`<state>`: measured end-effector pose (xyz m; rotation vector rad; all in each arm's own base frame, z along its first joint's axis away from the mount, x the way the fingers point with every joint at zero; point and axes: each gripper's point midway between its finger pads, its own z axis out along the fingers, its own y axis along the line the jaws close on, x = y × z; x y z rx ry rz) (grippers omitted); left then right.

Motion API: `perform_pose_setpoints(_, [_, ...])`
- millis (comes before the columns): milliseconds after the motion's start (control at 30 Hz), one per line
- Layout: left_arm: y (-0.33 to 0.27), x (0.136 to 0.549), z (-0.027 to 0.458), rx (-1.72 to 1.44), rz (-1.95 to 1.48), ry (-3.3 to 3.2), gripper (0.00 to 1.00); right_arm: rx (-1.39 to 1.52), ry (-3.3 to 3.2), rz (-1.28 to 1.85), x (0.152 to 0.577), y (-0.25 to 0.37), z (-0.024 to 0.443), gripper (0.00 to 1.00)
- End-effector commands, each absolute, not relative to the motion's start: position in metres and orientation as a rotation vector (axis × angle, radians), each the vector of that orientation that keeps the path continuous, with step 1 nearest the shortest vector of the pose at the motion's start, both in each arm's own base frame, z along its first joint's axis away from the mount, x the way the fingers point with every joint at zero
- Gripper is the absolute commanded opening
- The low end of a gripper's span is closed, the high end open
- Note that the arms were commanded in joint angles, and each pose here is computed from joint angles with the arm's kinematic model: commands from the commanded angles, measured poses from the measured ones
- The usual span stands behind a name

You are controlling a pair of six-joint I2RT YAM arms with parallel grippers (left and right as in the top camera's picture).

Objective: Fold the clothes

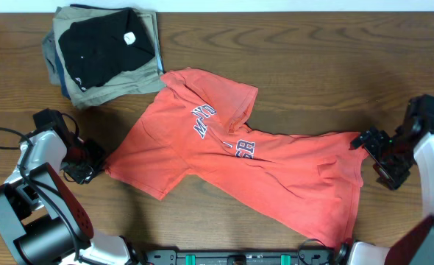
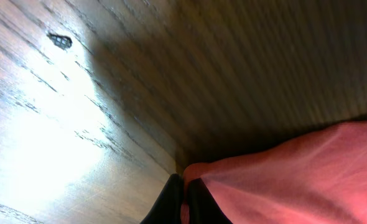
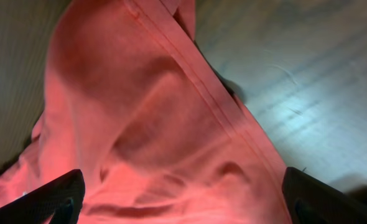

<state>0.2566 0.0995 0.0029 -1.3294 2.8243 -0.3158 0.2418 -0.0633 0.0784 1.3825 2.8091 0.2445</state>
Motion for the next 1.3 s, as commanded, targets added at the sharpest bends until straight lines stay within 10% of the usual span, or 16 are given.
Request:
perform_pose_setpoints(0, [0.101, 0.257, 0.006, -1.31, -0.309, 2.816, 0.06, 1.366, 2.878, 0.324, 0.248, -0.05, 0.059, 0.99])
perform_pose_setpoints(400, [0.101, 0.258, 0.006, -1.307, -0.308, 2.811, 0.06, 1.22, 2.922, 0.435, 0.287, -0.03, 0.017, 0.88])
perform_pose_setpoints(800, [0.098, 0.259, 0.006, -1.289, -0.308, 2.822, 0.06, 1.197, 2.852, 0.443, 0.318, -0.026, 0.007, 0.01])
perform_pose_setpoints(1267, [0.075, 0.272, 0.006, -1.103, -0.301, 2.884, 0.06, 1.022, 2.475, 0.33, 0.44, -0.075, 0.147, 0.01])
